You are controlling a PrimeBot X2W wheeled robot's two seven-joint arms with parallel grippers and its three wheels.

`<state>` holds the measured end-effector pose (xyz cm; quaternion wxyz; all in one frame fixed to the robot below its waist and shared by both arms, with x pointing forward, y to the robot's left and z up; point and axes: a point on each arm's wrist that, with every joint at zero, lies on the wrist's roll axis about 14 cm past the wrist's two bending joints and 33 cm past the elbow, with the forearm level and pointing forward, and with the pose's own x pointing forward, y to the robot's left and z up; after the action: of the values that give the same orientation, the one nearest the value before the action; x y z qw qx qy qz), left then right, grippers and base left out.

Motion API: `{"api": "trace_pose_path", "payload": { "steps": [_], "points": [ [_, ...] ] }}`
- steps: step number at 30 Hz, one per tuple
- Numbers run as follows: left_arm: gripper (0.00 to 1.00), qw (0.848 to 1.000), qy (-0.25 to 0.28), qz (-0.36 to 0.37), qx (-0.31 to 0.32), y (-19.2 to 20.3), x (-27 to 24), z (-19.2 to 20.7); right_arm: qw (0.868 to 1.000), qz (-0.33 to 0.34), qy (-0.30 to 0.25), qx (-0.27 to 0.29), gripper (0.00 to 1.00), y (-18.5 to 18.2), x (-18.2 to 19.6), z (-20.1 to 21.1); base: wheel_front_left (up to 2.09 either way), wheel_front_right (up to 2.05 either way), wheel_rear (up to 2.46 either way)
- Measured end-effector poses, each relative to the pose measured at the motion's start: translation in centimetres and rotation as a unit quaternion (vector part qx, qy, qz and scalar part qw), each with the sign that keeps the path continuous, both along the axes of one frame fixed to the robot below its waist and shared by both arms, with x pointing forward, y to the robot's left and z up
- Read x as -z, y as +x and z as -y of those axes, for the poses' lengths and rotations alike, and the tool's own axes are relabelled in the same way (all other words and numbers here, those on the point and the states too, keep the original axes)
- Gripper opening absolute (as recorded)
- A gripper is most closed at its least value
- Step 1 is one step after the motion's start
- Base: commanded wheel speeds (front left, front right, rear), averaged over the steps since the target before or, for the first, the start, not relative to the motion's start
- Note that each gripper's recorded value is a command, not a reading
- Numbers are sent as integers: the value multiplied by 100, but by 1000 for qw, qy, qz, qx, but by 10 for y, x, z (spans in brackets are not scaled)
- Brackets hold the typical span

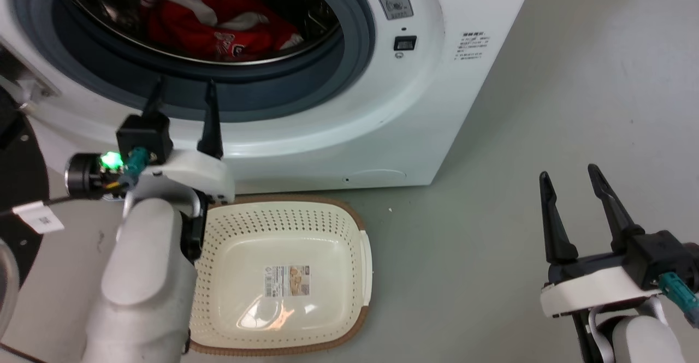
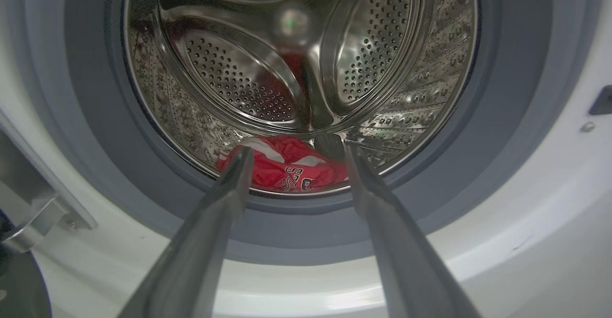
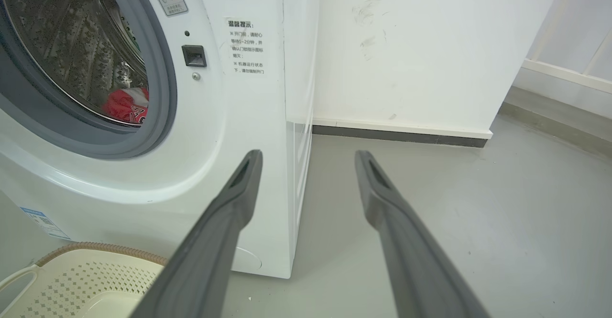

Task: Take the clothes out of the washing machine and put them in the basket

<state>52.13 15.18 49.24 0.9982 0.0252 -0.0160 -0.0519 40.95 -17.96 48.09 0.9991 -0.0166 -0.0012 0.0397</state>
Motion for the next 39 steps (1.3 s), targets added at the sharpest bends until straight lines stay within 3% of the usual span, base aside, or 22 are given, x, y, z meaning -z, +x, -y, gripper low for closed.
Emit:
{"api": "trace_pose_path", "payload": {
  "steps": [12,22,39],
  "points": [
    [100,996,58,-65,12,107,61,0,998,-49,13,21,100,34,53,16,0,0,0],
    [100,987,103,-124,26,177,110,5,994,-89,22,52,100,36,86,38,0,0,0],
    [100,957,202,-206,19,256,129,1,986,-137,24,94,100,21,113,65,0,0,0]
  ]
}}
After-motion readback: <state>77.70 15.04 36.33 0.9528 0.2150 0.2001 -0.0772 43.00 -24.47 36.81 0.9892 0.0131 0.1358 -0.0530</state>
